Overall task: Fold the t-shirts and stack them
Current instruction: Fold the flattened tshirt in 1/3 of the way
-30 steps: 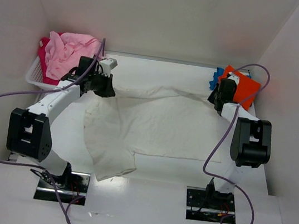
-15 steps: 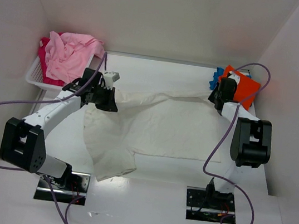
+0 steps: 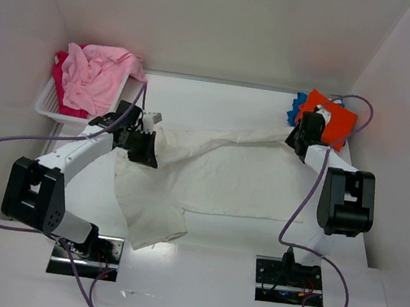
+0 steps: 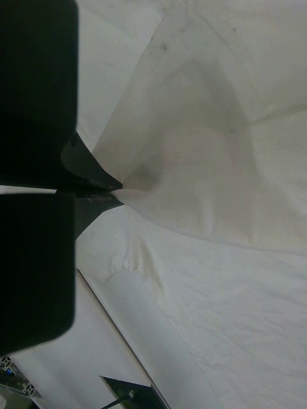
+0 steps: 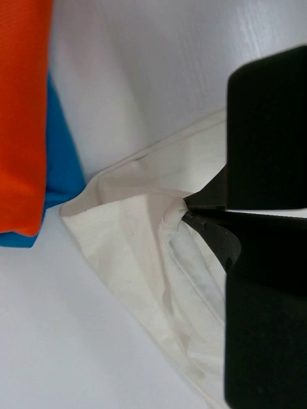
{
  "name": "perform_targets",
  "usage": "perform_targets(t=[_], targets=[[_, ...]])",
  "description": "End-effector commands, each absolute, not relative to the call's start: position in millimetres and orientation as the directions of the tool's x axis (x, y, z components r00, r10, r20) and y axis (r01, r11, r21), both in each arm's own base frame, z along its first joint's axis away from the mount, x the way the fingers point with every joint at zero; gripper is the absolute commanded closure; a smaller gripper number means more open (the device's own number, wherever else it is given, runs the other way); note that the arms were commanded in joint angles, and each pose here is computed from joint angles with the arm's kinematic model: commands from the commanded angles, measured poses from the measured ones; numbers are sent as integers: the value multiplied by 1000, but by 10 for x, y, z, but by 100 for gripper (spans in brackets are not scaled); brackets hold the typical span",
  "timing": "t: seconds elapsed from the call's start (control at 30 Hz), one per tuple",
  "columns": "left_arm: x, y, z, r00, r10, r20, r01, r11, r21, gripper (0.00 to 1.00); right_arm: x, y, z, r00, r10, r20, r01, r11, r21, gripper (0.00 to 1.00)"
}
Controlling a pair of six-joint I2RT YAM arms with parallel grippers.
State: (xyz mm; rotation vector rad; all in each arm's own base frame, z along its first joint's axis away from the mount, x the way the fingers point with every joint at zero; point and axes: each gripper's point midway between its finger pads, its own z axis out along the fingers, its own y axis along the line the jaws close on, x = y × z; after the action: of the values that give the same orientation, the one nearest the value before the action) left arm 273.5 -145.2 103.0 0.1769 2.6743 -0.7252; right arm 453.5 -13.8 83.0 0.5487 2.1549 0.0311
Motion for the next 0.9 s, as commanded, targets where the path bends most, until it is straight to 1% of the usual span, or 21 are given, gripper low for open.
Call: perform_targets(t=[0.0, 0.1, 0.17, 0.27, 0.37, 0.63, 0.87], targets=[[2687, -1434, 997, -943, -1, -334, 165, 868, -469, 100, 4392, -236, 988, -467, 435, -770, 431, 872, 231, 100], [2677, -1403, 946, -949, -6, -314, 145, 877, -457, 100, 4281, -229, 963, -475, 450, -756, 444, 865, 235, 100], [2696, -1369, 957, -950, -20, -312, 129, 884, -449, 100, 4172, -243, 825, -499, 457, -736, 464, 859, 218, 100], [2716, -1312, 994, -946, -27, -323, 117, 900, -419, 100, 4095, -258, 745, -510, 471, -720, 488, 847, 208, 100], [2726, -1231, 1000, -949, -55, -311, 81, 910, -407, 100, 4004, -277, 665, -519, 491, -699, 520, 831, 197, 100], [2822, -1010, 1084, -931, -116, -345, 4, 945, -328, 100, 3790, -510, 666, -484, 508, -713, 608, 781, 143, 100], [2948, -757, 1111, -913, -167, -371, -67, 961, -269, 100, 3764, -658, 716, -446, 530, -721, 632, 757, 166, 100]])
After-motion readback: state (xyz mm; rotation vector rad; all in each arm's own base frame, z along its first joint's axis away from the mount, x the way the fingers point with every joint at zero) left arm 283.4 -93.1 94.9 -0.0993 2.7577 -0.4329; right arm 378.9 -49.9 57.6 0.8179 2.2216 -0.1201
